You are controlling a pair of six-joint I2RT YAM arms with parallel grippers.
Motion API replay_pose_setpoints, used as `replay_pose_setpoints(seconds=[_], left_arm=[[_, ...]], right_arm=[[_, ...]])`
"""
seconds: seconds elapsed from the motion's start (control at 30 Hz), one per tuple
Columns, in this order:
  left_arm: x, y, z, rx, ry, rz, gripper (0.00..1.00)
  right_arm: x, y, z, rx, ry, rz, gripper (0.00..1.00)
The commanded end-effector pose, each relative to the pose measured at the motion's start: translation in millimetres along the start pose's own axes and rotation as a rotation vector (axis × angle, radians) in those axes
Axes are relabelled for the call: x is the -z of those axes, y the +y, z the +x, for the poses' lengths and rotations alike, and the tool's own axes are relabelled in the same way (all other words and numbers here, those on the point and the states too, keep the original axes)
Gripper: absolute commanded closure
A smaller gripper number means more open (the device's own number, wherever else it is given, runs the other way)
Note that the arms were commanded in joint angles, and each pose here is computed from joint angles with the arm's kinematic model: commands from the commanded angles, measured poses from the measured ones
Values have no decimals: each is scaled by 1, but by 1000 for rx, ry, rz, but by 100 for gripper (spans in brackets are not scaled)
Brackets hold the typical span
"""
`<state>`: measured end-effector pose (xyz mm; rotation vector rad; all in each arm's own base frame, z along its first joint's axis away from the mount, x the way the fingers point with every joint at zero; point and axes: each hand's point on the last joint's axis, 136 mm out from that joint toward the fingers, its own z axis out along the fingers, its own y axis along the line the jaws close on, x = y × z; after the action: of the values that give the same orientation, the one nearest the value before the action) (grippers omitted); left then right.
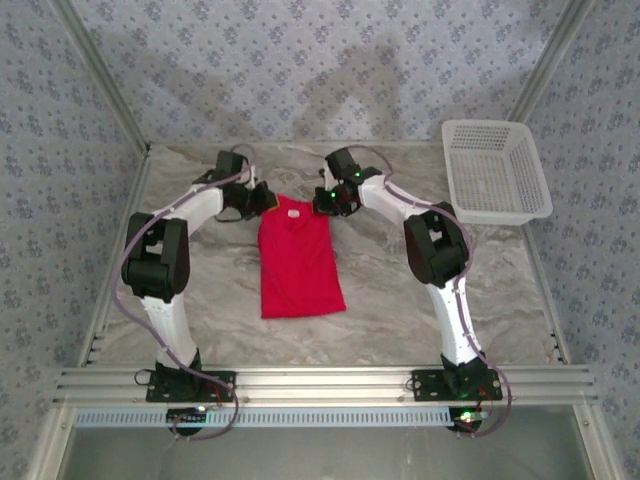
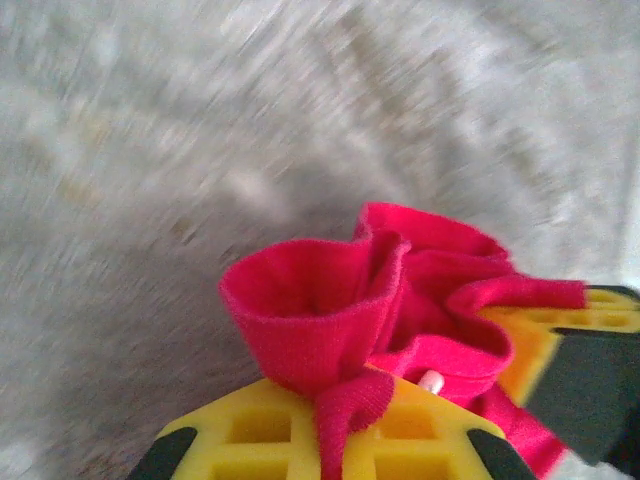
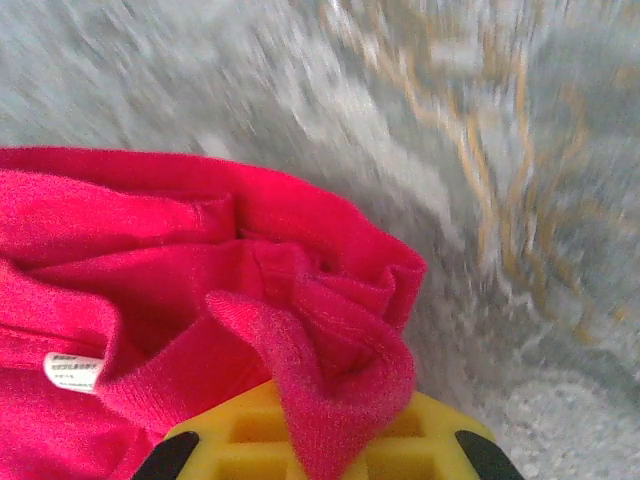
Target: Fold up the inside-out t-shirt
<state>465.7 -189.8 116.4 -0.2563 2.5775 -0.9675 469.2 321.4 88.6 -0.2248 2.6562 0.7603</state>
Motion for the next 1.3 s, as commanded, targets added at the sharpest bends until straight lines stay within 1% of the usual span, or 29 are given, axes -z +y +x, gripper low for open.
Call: replay_pose_setpoints(seconds=[0.0, 0.07, 0.1, 0.2, 0.27, 0.33, 0.4, 0.47, 0.5, 0.57, 0.63, 0.7, 0.8, 0.83, 0.9, 1.0, 1.03, 1.07, 1.27], left_arm=[[39, -50, -44, -37, -84, 125, 100], [57, -73, -68, -55, -131, 175, 100], [69, -86, -80, -69, -160, 203, 100], [114, -136, -109, -158, -265, 282, 100], [144, -164, -117, -236, -341, 315, 100], [162, -177, -112, -308, -395, 309, 100], [160, -171, -95, -347, -406, 292, 100], [145, -154, -69, -352, -390, 274, 100], [135, -143, -54, -347, -375, 272, 100], [108, -108, -18, -297, -326, 232, 100], [86, -75, 20, -242, -278, 208, 100], [75, -54, 51, -212, -247, 180, 100], [67, -36, 79, -196, -222, 136, 100], [65, -31, 84, -193, -211, 117, 100], [59, -26, 84, -189, -193, 89, 100], [49, -23, 72, -201, -170, 45, 100], [45, -24, 66, -207, -169, 40, 100], [41, -24, 60, -211, -168, 35, 100], [5, -25, 15, -238, -131, -5, 100]], right_arm=[[72, 34, -57, 11, -139, -86, 100], [100, 48, -84, 24, -213, -132, 100], [115, 55, -92, 4, -229, -151, 100], [165, 75, -123, 46, -337, -195, 100], [192, 86, -132, 77, -387, -220, 100], [206, 94, -125, 125, -404, -223, 100], [202, 92, -105, 149, -374, -217, 100], [188, 84, -78, 140, -346, -213, 100], [176, 78, -61, 123, -322, -213, 100], [152, 68, -23, 85, -265, -227, 100], [126, 58, 22, 51, -187, -219, 100], [113, 48, 56, 29, -152, -181, 100], [106, 26, 88, -16, -131, -113, 100], [107, 20, 89, -25, -141, -96, 100], [107, 11, 87, -30, -152, -66, 100], [100, 3, 76, -39, -143, -49, 100], [95, -2, 74, -39, -134, -35, 100], [96, 0, 63, -32, -151, -32, 100], [70, -32, 33, -39, -132, 48, 100]])
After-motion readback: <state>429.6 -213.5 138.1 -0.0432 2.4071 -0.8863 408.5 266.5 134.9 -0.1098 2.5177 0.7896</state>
